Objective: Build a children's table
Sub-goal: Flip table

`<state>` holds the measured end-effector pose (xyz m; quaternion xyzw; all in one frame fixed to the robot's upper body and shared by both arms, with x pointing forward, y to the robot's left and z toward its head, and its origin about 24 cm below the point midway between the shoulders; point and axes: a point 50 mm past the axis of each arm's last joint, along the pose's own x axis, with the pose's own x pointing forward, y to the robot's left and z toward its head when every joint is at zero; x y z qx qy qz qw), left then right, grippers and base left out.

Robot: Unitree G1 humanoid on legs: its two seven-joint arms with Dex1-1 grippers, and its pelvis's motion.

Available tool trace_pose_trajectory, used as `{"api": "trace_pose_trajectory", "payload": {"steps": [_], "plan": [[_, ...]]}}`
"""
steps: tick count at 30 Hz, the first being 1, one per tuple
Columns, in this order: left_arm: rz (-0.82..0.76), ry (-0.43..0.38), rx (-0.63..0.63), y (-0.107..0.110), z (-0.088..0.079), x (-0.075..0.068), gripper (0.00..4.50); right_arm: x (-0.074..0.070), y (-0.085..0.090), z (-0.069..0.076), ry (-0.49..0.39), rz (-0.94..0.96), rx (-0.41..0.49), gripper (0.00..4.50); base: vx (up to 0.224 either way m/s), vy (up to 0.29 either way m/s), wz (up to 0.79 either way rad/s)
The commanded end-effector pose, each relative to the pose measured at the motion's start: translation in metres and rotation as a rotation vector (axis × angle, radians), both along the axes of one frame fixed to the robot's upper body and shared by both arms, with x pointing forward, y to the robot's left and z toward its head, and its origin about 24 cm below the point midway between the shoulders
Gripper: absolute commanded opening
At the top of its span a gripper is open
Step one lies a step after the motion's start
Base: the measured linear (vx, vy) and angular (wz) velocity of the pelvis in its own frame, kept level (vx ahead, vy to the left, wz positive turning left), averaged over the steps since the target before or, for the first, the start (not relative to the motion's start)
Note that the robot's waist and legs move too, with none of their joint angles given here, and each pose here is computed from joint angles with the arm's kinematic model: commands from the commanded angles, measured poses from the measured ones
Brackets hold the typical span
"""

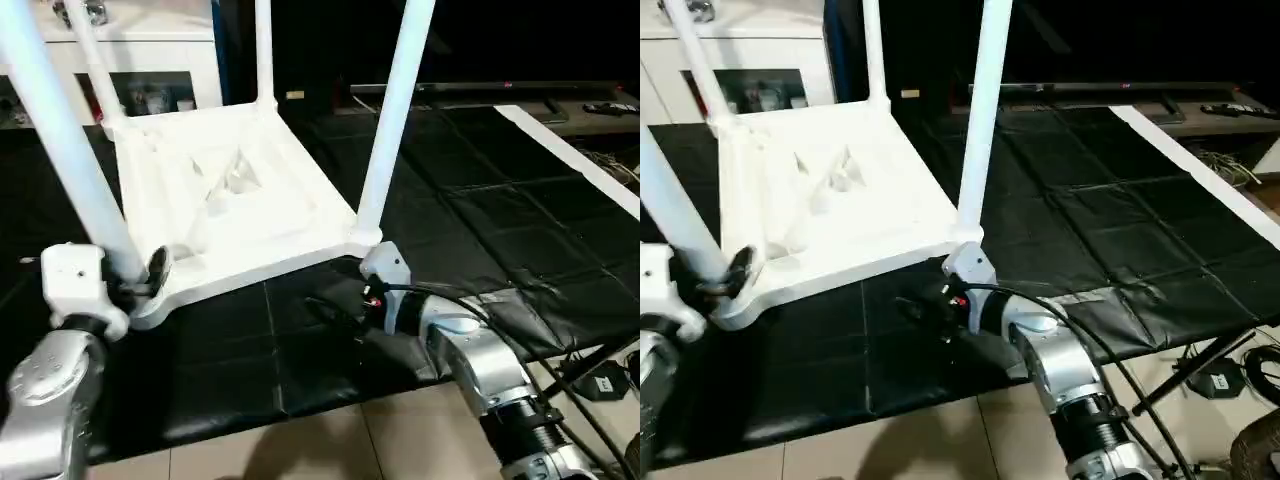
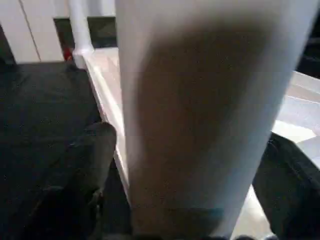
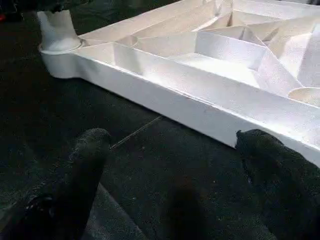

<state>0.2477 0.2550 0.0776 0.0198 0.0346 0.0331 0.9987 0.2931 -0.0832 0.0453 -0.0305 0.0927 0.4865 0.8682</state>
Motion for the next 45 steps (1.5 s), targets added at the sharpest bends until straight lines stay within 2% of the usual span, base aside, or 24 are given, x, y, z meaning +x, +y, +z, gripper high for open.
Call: {"api": "trace_pose_trajectory", "payload": {"steps": [1, 3, 6, 7, 8, 11, 13, 14, 18, 19, 23, 25, 30, 34, 38, 39, 40, 41, 42, 45], "plan": [[0.026, 0.01, -0.031, -0.001, -0.002, 0.002, 3.94, 0.002, 0.002, 0.005, -0.012, -0.012, 0.012, 4.5, 0.0, 0.0, 0.0], [0.03, 0.011, -0.049, -0.003, -0.003, 0.002, 3.62, 0.002, 0.003, 0.005, -0.011, -0.01, 0.024, 4.5, 0.0, 0.0, 0.0], [0.049, 0.006, -0.101, -0.006, -0.004, 0.002, 3.59, -0.001, 0.007, 0.01, -0.02, 0.03, 0.079, 4.5, 0.0, 0.0, 0.0], [0.049, 0.006, -0.101, -0.006, -0.004, 0.002, 3.29, -0.001, 0.007, 0.01, -0.02, 0.03, 0.079, 4.5, 0.0, 0.0, 0.0], [0.051, 0.007, -0.102, -0.007, -0.005, 0.003, 3.19, -0.003, 0.009, 0.013, -0.029, 0.067, 0.094, 4.5, 0.0, 0.0, 0.0], [0.052, 0.008, -0.107, -0.008, -0.005, 0.003, 3.13, -0.003, 0.009, 0.014, -0.039, 0.085, 0.087, 4.5, 0.0, 0.0, 0.0], [0.059, 0.011, -0.127, -0.009, -0.006, 0.003, 2.84, -0.003, 0.009, 0.013, -0.033, 0.088, 0.077, 4.5, 0.0, 0.0, 0.0], [0.059, 0.011, -0.127, -0.009, -0.006, 0.003, 2.84, -0.003, 0.009, 0.013, -0.033, 0.088, 0.077, 4.5, 0.0, 0.0, 0.0], [0.098, 0.005, -0.235, -0.009, -0.007, 0.002, 2.64, -0.005, 0.008, 0.01, 0.0, 0.087, 0.082, 4.5, 0.0, 0.0, 0.0], [0.108, 0.0, -0.278, -0.01, -0.007, 0.002, 2.43, -0.005, 0.008, 0.009, 0.013, 0.082, 0.083, 4.5, 0.0, 0.0, 0.0], [0.122, -0.001, -0.36, -0.012, -0.008, 0.001, 2.38, -0.006, 0.01, 0.006, 0.025, 0.066, 0.078, 4.5, 0.0, 0.0, 0.0], [0.13, -0.001, -0.463, -0.018, -0.01, 0.001, 2.37, -0.004, 0.011, 0.004, 0.044, 0.022, 0.081, 4.5, 0.0, 0.0, 0.0], [0.135, 0.008, -0.566, -0.025, -0.011, -0.001, 2.36, 0.006, 0.015, 0.0, 0.08, -0.134, 0.117, 4.5, 0.0, 0.0, 0.0], [0.055, 0.034, -0.615, -0.04, -0.011, -0.001, 2.35, 0.012, 0.027, 0.001, 0.162, -0.238, 0.245, 4.5, 0.0, 0.0, 0.0], [0.03, 0.042, -0.626, -0.047, -0.01, -0.002, 2.35, 0.019, 0.029, 0.002, 0.198, -0.311, 0.3, 4.5, 0.0, 0.0, 0.0], [-0.007, 0.068, -0.615, -0.057, -0.012, -0.004, 2.35, 0.026, 0.033, 0.009, 0.243, -0.341, 0.421, 4.5, 0.0, 0.0, 0.0], [-0.007, 0.068, -0.615, -0.057, -0.012, -0.004, 2.35, 0.026, 0.033, 0.009, 0.243, -0.341, 0.421, 4.5, 0.0, 0.0, 0.0], [-0.028, 0.086, -0.612, -0.064, -0.014, -0.007, 2.35, 0.031, 0.039, 0.016, 0.281, -0.345, 0.531, 4.5, 0.0, 0.0, 0.0], [-0.032, 0.089, -0.616, -0.066, -0.014, -0.007, 2.35, 0.032, 0.041, 0.018, 0.297, -0.332, 0.568, 4.5, 0.0, 0.0, 0.0], [-0.037, 0.093, -0.621, -0.067, -0.013, -0.007, 2.35, 0.034, 0.045, 0.019, 0.319, -0.331, 0.589, 4.5, 0.0, 0.0, 0.0]]}}
